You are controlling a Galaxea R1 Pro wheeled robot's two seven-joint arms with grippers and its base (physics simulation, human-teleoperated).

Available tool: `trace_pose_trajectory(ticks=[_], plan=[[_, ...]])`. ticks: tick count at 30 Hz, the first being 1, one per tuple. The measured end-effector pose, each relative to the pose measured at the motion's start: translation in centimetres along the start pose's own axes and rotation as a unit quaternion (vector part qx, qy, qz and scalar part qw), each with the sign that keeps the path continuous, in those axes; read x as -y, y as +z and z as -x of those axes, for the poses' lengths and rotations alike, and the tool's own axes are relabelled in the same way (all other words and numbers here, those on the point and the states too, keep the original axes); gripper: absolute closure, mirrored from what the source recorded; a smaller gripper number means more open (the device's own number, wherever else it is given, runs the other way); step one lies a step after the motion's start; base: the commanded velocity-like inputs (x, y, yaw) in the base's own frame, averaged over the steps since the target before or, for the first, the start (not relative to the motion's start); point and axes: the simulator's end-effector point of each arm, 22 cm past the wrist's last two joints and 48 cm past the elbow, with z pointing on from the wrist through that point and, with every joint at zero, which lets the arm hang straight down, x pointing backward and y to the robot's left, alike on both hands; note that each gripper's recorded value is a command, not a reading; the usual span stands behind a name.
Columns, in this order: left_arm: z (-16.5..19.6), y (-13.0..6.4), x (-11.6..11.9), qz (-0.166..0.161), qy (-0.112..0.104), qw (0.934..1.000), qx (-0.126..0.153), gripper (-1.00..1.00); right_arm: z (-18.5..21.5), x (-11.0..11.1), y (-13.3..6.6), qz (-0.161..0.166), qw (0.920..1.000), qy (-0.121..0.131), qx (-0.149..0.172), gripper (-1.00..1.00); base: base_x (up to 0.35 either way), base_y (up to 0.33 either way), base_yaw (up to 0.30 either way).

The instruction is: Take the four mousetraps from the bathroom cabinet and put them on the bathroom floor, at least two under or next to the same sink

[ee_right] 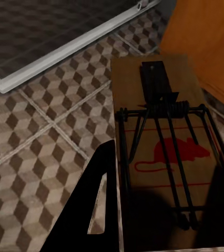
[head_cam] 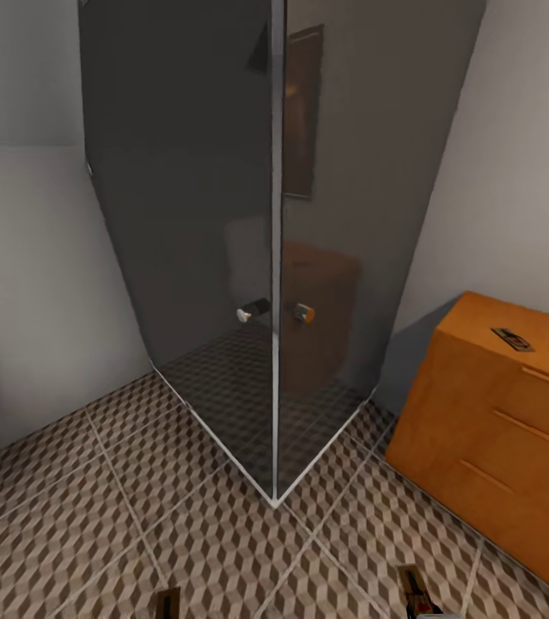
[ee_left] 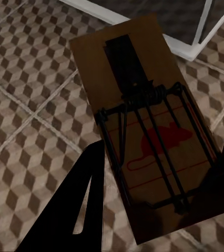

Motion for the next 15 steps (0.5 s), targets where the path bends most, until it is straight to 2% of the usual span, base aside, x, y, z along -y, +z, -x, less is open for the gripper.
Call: trace_pose_trajectory(ticks=[5, 6, 7, 8, 9, 10, 15], plan=[[-0.2, 0.0, -1.7, 0.025, -0.012, 0.9996, -0.002, 1.0, 0.0, 0.0, 0.0, 0.0, 1.0, 0.0, 0.0, 1.0, 0.0, 0.0, 0.266], [-0.3, 0.0, -2.6, 0.039, -0.018, 0.9991, -0.003, 1.0, 0.0, 0.0, 0.0, 0.0, 1.0, 0.0, 0.0, 1.0, 0.0, 0.0, 0.266], [-0.4, -0.2, -4.0, 0.067, -0.029, 0.9973, -0.005, 1.0, 0.0, 0.0, 0.0, 0.0, 1.0, 0.0, 0.0, 1.0, 0.0, 0.0, 0.266], [-0.5, -0.2, -4.4, 0.076, -0.03, 0.9966, -0.005, 1.0, 0.0, 0.0, 0.0, 0.0, 1.0, 0.0, 0.0, 1.0, 0.0, 0.0, 0.266], [-0.6, -0.4, -5.8, 0.105, -0.039, 0.9937, -0.007, 1.0, 0.0, 0.0, 0.0, 0.0, 1.0, 0.0, 0.0, 1.0, 0.0, 0.0, 0.266], [-0.7, -0.5, -6.3, 0.116, -0.04, 0.9924, -0.007, 1.0, 0.0, -0.1, 0.0, 0.0, 1.0, 0.0, 0.0, 1.0, 0.0, 0.0, 0.266], [-0.8, -0.8, -7.3, 0.138, -0.043, 0.9895, -0.009, 1.0, 0.0, -0.1, 0.0, 0.001, 1.0, 0.0, 0.0, 1.0, 0.0, 0.0, 0.266]])
